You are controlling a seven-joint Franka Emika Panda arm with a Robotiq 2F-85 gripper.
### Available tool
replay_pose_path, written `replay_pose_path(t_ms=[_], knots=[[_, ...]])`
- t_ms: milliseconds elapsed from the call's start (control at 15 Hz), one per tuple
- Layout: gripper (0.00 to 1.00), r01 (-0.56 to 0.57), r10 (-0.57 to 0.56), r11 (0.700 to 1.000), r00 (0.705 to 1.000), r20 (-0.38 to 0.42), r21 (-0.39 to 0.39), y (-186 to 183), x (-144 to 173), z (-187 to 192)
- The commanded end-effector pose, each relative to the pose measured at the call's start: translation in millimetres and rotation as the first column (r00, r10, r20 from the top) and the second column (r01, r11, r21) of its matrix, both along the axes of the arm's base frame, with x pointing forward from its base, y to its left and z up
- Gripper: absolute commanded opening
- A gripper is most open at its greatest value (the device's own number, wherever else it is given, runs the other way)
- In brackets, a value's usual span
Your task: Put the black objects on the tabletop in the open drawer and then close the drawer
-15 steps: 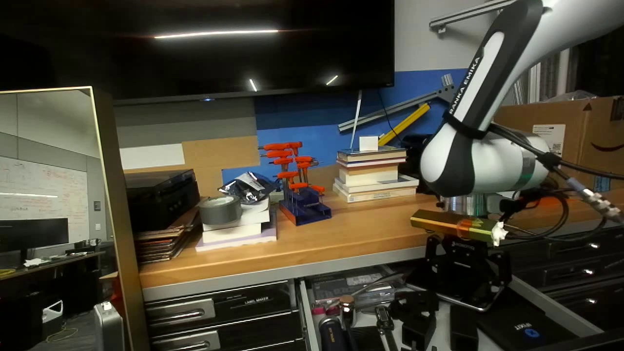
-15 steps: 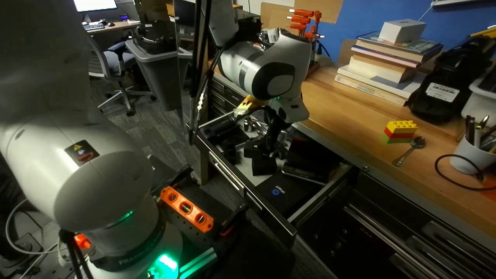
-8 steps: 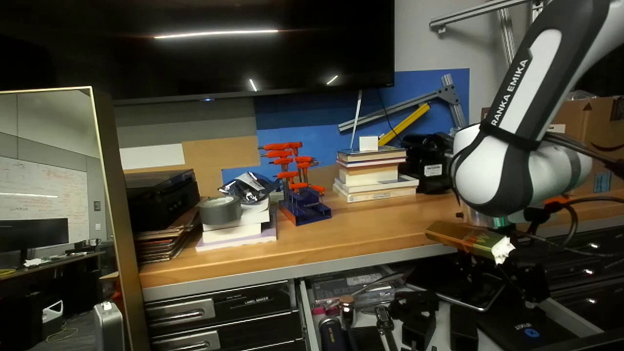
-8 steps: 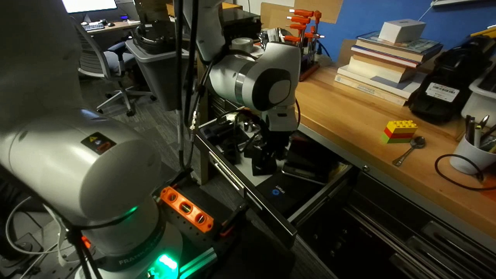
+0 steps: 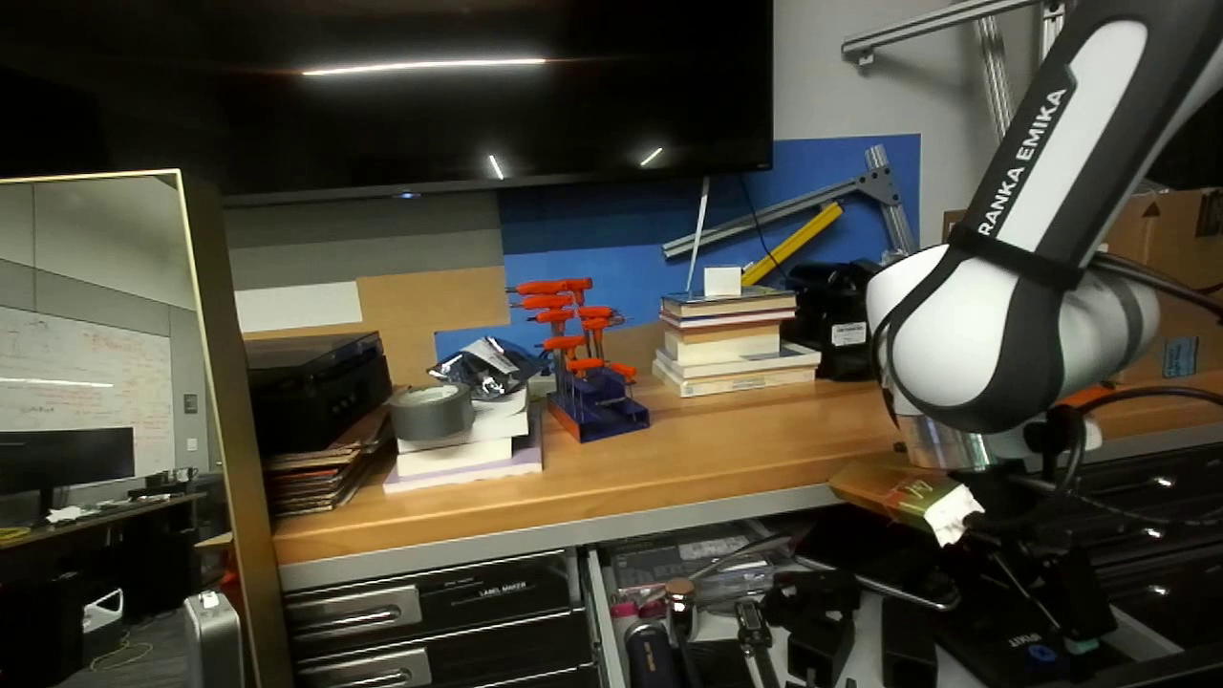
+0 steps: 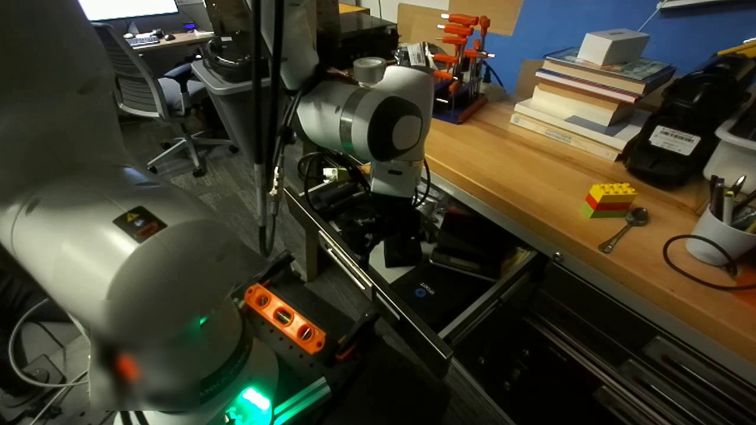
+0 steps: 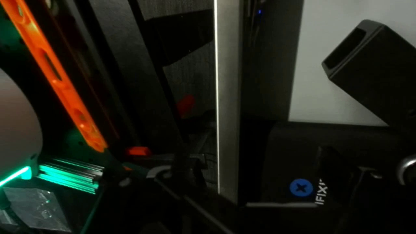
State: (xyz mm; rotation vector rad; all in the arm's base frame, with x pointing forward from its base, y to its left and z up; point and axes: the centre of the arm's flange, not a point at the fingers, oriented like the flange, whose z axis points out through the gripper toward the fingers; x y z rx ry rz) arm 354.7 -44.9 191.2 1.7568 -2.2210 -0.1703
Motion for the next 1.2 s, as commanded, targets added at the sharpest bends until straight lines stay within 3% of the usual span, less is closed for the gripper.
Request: replay_pose_path(t_ms=[0, 733, 1133], knots=[[1.0, 0.058, -0.057, 0.997, 0.998, -0.023, 0.049, 8.5, -16.8, 14.7], [1.0, 0.186, -0.193, 0.964, 0.981, 0.018, 0.188, -18.4, -27.6, -14.6], [1.0, 0.276, -0.266, 0.946, 0.961, -0.081, 0.172, -28.8, -38.4, -33.1]])
